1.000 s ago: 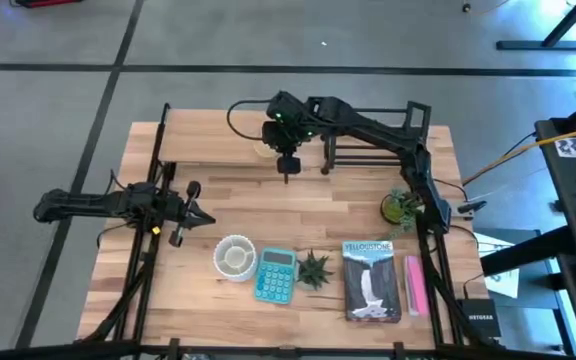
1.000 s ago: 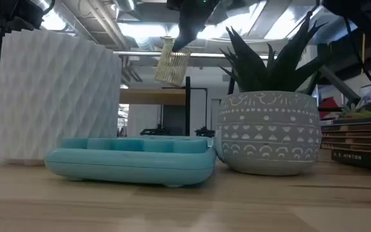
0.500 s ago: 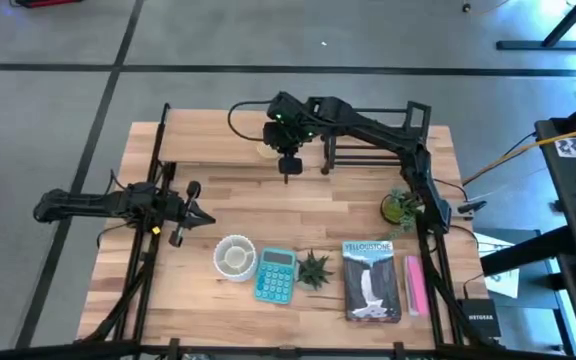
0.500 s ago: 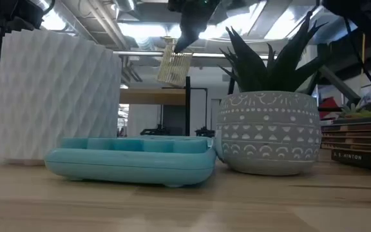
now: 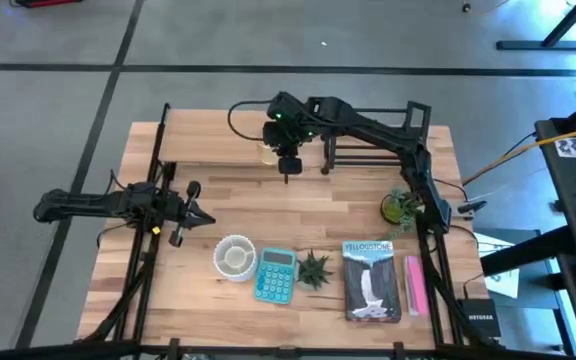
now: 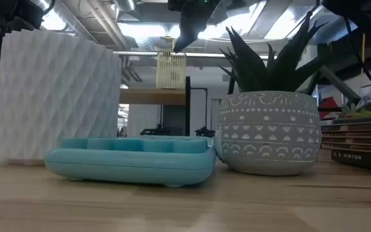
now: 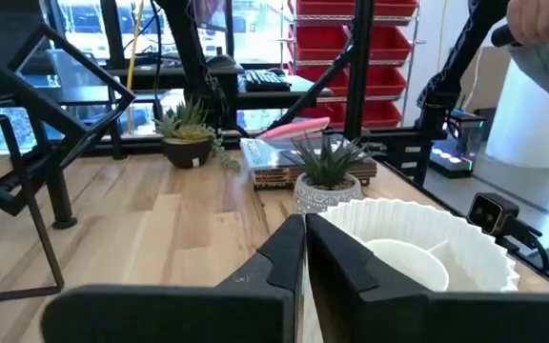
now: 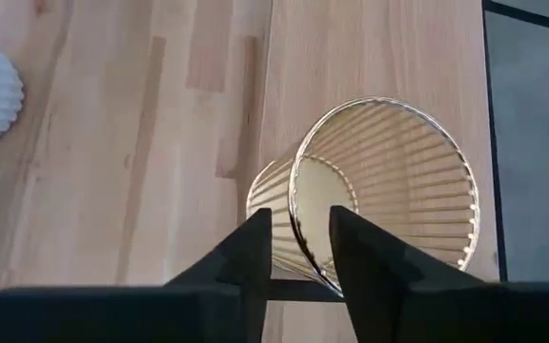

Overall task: Stock shelves
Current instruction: Put the gold pen holder on the shelf, then put the blue book on the bookshelf

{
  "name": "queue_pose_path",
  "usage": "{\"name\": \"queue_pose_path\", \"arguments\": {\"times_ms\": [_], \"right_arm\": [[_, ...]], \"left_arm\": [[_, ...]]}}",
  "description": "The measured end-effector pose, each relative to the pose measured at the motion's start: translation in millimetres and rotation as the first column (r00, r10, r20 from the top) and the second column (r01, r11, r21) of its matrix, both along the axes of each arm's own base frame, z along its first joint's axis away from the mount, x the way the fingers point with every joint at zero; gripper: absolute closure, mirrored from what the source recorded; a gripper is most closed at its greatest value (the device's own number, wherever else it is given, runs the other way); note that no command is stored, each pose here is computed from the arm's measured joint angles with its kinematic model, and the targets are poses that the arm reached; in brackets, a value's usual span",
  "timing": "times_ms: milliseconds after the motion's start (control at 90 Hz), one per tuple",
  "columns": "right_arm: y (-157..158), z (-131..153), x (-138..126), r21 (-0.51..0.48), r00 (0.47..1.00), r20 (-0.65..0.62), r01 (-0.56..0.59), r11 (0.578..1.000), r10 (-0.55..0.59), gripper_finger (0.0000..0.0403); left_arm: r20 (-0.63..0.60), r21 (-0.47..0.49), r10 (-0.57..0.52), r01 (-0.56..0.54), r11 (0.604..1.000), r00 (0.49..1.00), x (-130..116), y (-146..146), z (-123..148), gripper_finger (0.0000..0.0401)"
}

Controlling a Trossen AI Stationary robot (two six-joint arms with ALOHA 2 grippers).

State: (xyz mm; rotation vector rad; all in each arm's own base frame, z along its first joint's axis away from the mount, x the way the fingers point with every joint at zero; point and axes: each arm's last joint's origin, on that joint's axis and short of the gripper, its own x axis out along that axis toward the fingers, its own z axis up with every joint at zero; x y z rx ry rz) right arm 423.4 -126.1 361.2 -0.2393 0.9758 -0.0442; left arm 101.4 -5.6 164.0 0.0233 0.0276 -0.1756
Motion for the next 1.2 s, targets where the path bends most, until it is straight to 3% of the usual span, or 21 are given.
{"name": "queue_pose_path", "arguments": {"times_ms": [433, 700, 1000, 1200], "right_arm": [[-5, 3, 3, -0.112, 0.997, 0.027, 0.077, 0.991, -0.074, 0.0308], [-1, 5, -1, -0.122, 0.999, -0.002, 0.050, 0.991, -0.050, 0.0308], [41, 47, -38, -0.159, 1.000, -0.024, -0.001, 0.987, -0.003, 0.0308], [90, 70, -74, -0.035, 0.997, -0.076, -0.035, 0.999, 0.032, 0.0308]], "left_arm": [[0.000, 0.000, 0.000, 0.000, 1.000, 1.000, 0, 0, 0, 0.0401], [0.000, 0.000, 0.000, 0.000, 1.000, 1.000, 0, 0, 0, 0.0401], [0.000, 0.000, 0.000, 0.000, 1.000, 1.000, 0, 0, 0, 0.0401], [0.000, 0.000, 0.000, 0.000, 1.000, 1.000, 0, 0, 0, 0.0401]]}}
